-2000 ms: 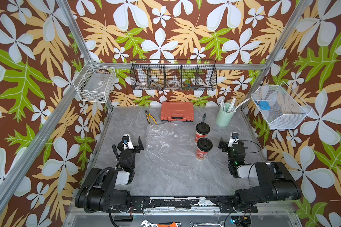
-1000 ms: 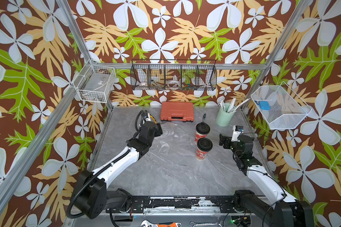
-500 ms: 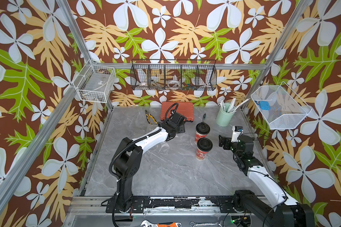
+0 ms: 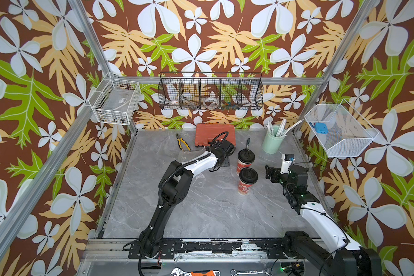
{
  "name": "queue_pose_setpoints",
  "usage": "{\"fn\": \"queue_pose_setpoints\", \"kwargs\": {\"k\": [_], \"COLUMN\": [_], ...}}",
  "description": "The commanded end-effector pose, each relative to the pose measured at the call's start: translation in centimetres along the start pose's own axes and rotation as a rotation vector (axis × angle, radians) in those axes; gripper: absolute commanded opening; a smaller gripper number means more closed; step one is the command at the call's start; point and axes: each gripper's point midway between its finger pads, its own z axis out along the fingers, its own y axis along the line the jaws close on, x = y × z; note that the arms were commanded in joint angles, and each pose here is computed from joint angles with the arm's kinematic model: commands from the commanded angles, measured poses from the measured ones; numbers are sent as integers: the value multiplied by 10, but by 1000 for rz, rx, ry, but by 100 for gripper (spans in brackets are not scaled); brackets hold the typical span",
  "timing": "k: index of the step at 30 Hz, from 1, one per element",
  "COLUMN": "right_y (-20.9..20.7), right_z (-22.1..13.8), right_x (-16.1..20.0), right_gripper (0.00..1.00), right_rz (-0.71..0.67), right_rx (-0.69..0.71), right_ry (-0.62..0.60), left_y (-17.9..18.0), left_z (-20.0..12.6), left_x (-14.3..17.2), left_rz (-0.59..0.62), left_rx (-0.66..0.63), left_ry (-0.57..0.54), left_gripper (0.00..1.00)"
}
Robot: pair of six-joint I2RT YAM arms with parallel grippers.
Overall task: Pack milk tea into plastic carrier bags
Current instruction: Adjust the plastic carrier bag at the center of the board.
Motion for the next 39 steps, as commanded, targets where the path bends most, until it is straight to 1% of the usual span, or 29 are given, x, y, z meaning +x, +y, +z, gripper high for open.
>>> {"fn": "queue_pose_setpoints", "kwargs": {"k": [1,7,12,15,18,21,25,26,30,32,35,38,39], "right_y": [2,2,3,3,2,3,4,4,4,3,4,12,14], "right_z": [-1,-1,-2,-2,-2,-3,-3,-4,-5,-8,-15,-25,-29], "right_x": [-6,-4,-6,-6,-5,-7,-8,-9,-12,-16,-22,-31,-35], "right_gripper": [91,91,91,91,91,91,91,91,90,88,85,82,81], "right_rz": [-3,-1,-2,-3,-3,-2,1,3,8,20,46,77,93], "right_rx": [-10,-11,-15,-12,-12,-16,-18,-18,-16,-4,-3,-34,-45], "right_ry": [-19,-20,-24,-26,-24,-29,-33,-35,-30,-24,-16,-16,-15], "left_y": [16,22,25,26,27,27,27,28,28,28,28,31,32], "left_z": [2,11,20,24,23,18,8,5,-12,-26,-49,-72,-83], "left_x": [5,15,25,31,33,30,25,23,16,11,7,8,8], "left_rz": [9,29,45,47,45,43,51,53,51,51,55,66,68], "left_rx": [-81,-112,-118,-117,-114,-104,-90,-89,-64,-35,22,84,113], "left_ry": [14,44,78,96,93,80,58,49,16,-6,-35,-60,-71], "left_gripper": [79,80,77,69,57,45,24,21,11,6,4,3,1]}}
